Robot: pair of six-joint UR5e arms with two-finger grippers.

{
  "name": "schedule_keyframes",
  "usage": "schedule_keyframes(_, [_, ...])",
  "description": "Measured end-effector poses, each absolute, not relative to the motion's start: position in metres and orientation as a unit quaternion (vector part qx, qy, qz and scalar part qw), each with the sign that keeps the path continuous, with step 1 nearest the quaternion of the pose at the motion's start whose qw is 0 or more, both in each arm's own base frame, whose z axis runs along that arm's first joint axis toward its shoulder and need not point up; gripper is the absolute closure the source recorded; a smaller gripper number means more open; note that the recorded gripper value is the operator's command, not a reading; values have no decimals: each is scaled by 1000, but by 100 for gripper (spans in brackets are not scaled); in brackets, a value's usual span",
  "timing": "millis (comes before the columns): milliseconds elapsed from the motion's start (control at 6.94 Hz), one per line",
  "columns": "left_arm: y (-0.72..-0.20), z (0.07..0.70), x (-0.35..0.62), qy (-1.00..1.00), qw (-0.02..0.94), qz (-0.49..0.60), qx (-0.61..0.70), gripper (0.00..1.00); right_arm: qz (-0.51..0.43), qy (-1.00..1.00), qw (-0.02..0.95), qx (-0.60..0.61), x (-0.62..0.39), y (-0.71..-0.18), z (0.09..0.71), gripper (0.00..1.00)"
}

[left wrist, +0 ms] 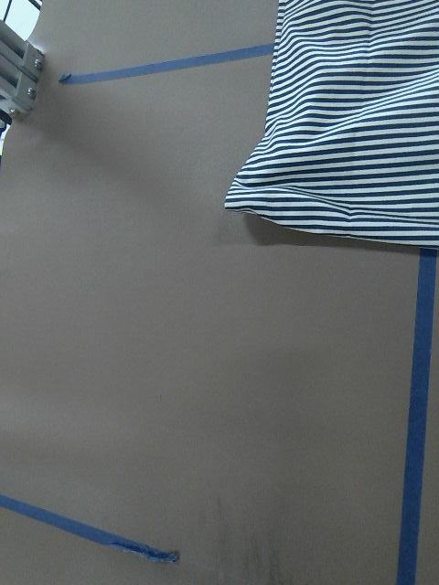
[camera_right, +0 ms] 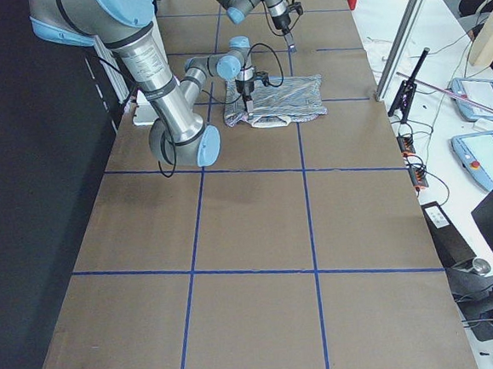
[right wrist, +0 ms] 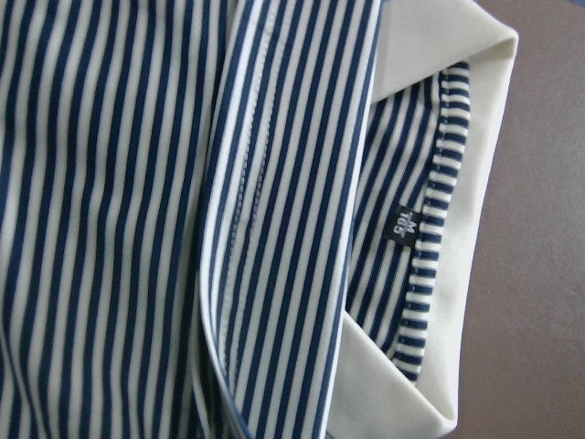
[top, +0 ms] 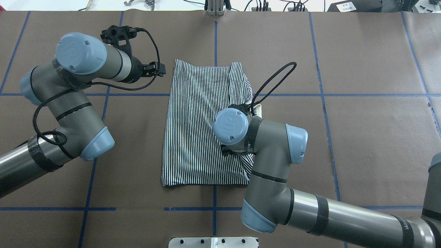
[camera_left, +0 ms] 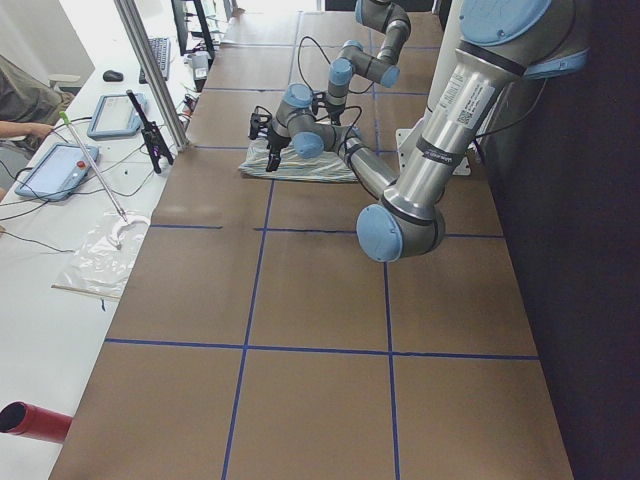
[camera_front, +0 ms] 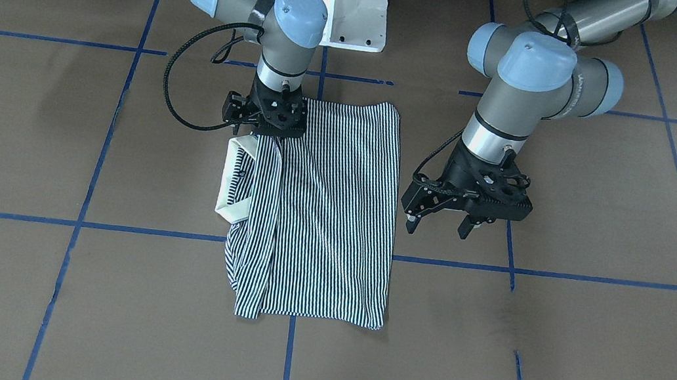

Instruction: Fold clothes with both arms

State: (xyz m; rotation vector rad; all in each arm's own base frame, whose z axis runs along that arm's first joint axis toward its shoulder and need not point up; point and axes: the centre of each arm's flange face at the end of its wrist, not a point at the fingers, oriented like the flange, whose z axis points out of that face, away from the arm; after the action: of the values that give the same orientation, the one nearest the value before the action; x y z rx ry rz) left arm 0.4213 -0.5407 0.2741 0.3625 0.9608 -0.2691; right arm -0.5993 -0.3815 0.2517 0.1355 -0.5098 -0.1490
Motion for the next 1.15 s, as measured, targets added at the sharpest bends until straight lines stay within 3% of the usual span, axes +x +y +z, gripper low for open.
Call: schedule_keyframes(1153, [-541,274,422,459,862,-128,174,0,-65,-225,971,52,-571,-395,277,0])
